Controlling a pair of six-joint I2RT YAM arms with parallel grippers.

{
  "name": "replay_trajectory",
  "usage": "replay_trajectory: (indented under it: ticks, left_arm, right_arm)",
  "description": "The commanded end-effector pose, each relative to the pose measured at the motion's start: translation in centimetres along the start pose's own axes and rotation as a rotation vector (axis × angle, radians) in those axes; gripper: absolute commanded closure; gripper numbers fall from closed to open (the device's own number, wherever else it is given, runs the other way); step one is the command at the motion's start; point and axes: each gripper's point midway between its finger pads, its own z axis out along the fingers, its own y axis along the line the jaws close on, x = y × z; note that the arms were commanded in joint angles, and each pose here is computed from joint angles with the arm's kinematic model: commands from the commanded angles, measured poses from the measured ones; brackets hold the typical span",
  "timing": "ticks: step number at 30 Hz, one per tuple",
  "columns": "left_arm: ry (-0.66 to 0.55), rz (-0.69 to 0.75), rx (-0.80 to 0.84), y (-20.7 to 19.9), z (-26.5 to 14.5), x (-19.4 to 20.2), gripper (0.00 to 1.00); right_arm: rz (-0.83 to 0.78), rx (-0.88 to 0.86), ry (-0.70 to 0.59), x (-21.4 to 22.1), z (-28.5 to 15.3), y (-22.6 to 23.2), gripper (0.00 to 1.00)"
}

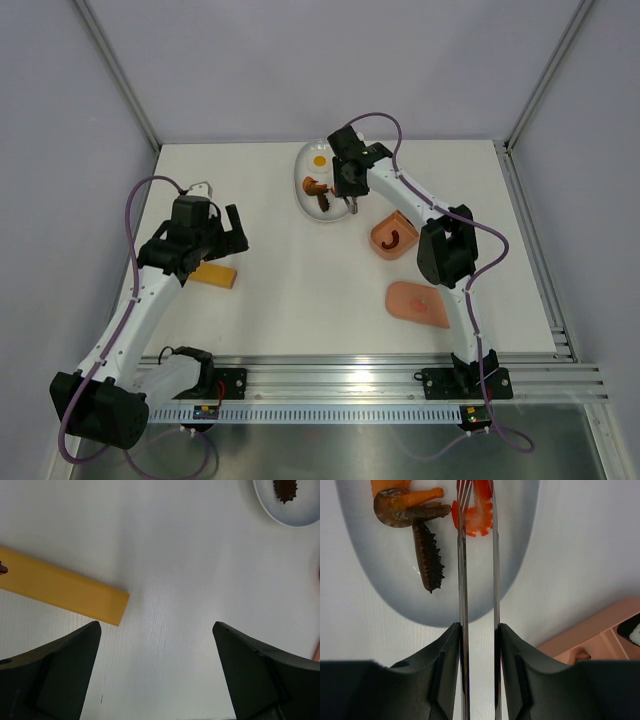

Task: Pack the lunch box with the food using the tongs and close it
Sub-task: Pick up the fake food from the plate.

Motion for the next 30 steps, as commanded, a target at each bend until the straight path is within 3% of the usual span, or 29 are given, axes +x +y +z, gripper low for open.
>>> replay_trajectory:
  ticks: [1,11,30]
  left_arm:
    - [-0.038,0.009,0.019,-0.3,-0.5,-0.7,0.01]
    - [-0.032,0.004,0.017,-0.3,-0.3,-0.5,0.01]
    - [-0.014,0.023,0.01,-0.3,0.3,-0.5,0.01]
  right_arm:
    - [-0.016,-0.03,-0.034,-1.3,-1.0,1.0,0.58]
    - [-0.03,-0.035,-0.09,-3.1,-3.7,0.6,0.82]
    - [-0.022,-0.022,-0.224,-5.8,-11.6,-1.4,0.86]
